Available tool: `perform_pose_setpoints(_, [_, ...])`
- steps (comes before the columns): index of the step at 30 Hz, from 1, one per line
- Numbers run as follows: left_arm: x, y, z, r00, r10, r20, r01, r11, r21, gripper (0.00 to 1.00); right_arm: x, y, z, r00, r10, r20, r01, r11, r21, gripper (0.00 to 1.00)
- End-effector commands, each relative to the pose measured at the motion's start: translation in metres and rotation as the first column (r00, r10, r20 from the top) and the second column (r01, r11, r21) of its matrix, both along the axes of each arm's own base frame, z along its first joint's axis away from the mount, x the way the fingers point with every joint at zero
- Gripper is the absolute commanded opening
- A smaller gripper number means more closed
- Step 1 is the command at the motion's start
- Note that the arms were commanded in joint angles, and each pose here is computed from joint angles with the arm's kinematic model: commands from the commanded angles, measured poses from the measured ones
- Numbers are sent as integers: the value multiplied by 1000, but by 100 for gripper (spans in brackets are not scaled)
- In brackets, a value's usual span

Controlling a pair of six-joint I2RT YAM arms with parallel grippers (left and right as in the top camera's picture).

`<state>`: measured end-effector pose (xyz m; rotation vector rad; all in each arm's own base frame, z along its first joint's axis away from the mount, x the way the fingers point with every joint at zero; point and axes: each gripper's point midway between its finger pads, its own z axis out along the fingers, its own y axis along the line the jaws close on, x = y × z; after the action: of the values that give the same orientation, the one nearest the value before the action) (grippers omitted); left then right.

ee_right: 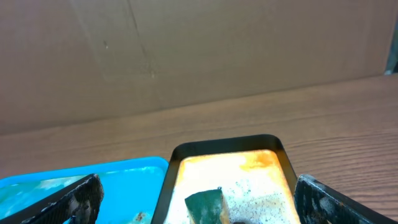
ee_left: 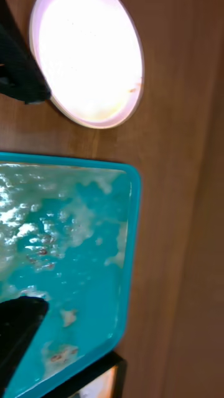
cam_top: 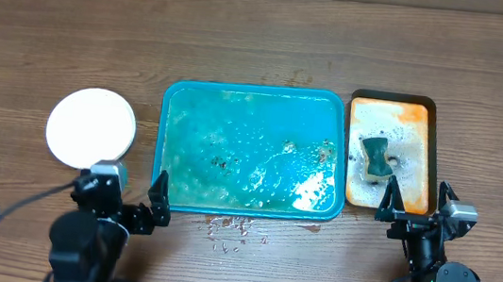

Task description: Clean dirty plates on tray and stack at the side

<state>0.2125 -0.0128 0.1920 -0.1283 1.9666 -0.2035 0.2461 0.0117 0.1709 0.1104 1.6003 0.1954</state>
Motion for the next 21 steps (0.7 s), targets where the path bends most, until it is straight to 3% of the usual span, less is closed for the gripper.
perform_pose_setpoints(1, [2, 0, -15, 997, -8, 72, 7, 1000, 20, 100, 0, -3, -1, 1000, -14, 6, 14, 1000, 1, 100])
perform_pose_setpoints(13, [30, 1, 0, 914, -24, 405, -9, 997, 79, 100, 0, -3, -1, 1000, -14, 6, 14, 1000, 1, 100])
perform_pose_setpoints(16, [33, 0, -9, 908, -31, 418, -2, 997, 78, 100, 0, -3, -1, 1000, -14, 6, 14, 1000, 1, 100])
perform_pose_setpoints(21, [33, 2, -35, 945, -23, 325, -4, 996, 84, 100, 0, -3, -1, 1000, -14, 5, 14, 1000, 1, 100])
